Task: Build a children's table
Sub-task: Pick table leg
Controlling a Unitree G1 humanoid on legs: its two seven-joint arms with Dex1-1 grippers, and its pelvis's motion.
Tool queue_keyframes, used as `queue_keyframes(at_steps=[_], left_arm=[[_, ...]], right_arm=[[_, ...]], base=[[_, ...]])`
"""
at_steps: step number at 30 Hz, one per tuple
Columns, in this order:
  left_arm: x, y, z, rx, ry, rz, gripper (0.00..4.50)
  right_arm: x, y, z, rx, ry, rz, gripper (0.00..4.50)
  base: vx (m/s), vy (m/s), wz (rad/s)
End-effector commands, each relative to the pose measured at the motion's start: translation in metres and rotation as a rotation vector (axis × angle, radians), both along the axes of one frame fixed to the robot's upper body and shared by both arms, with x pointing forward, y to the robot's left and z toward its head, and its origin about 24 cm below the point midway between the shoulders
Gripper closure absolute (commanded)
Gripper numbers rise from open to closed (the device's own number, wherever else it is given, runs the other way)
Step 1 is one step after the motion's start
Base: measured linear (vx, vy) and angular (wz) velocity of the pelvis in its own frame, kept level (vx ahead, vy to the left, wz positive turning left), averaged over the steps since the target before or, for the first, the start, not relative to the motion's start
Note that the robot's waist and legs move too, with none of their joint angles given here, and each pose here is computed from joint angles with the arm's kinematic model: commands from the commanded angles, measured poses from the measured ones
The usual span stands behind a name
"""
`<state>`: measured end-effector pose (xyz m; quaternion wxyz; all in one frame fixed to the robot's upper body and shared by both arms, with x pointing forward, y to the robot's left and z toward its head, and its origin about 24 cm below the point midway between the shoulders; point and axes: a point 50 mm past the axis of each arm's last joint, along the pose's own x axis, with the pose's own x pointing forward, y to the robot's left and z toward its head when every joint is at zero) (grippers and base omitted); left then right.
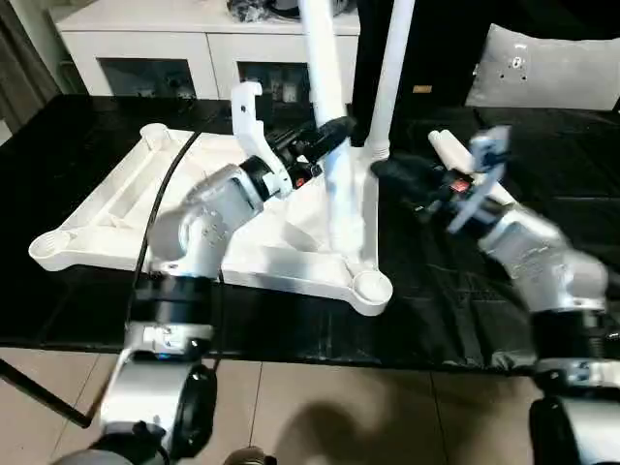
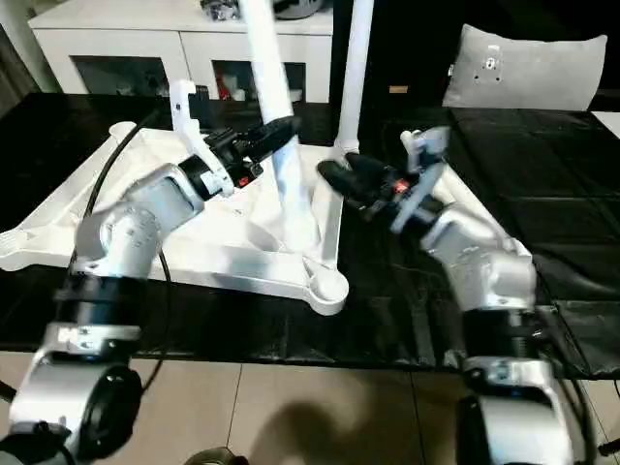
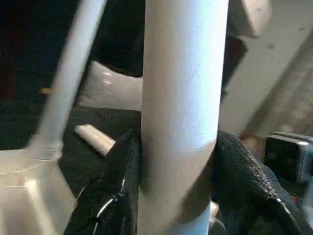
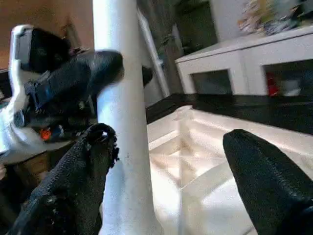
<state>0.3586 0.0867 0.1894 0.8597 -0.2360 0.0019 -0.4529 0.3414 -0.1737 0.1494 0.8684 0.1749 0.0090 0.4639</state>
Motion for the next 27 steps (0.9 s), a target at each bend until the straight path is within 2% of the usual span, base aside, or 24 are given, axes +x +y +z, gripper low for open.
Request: queue_keyframes(at_steps=[1,9,13,14,20,27], left_arm=[[-0.002,-0.002,0.014,-0.027,-0.032,-0.068,2.66],[-0.010,-0.005,0.018,-0.054,-0.041,-0.182,2.66],[-0.012,-0.007,0.021,-0.037,-0.084,-0.205,2.66],[-0.016,-0.010,0.022,0.002,-0.133,-0.244,2.66],[-0.031,-0.020,0.028,0.036,-0.241,-0.410,2.66],[-0.036,-0.022,0.030,0.064,-0.285,-0.455,2.66]], right_arm=[[-0.003,0.003,0.010,-0.004,-0.022,0.071,0.66],[-0.011,0.006,0.009,-0.023,-0.003,0.174,0.66],[-0.015,0.009,0.008,-0.044,0.005,0.232,0.66],[-0.016,0.011,0.007,-0.077,0.006,0.261,0.66],[-0.021,0.020,0.005,-0.144,-0.008,0.403,0.66],[-0.025,0.026,0.003,-0.183,-0.013,0.506,0.66]], base=[[0.000,0.000,0.00],[0.000,0.000,0.00],[0.000,0.000,0.00],[0.000,0.000,0.00],[0.000,0.000,0.00],[0.000,0.000,0.00]])
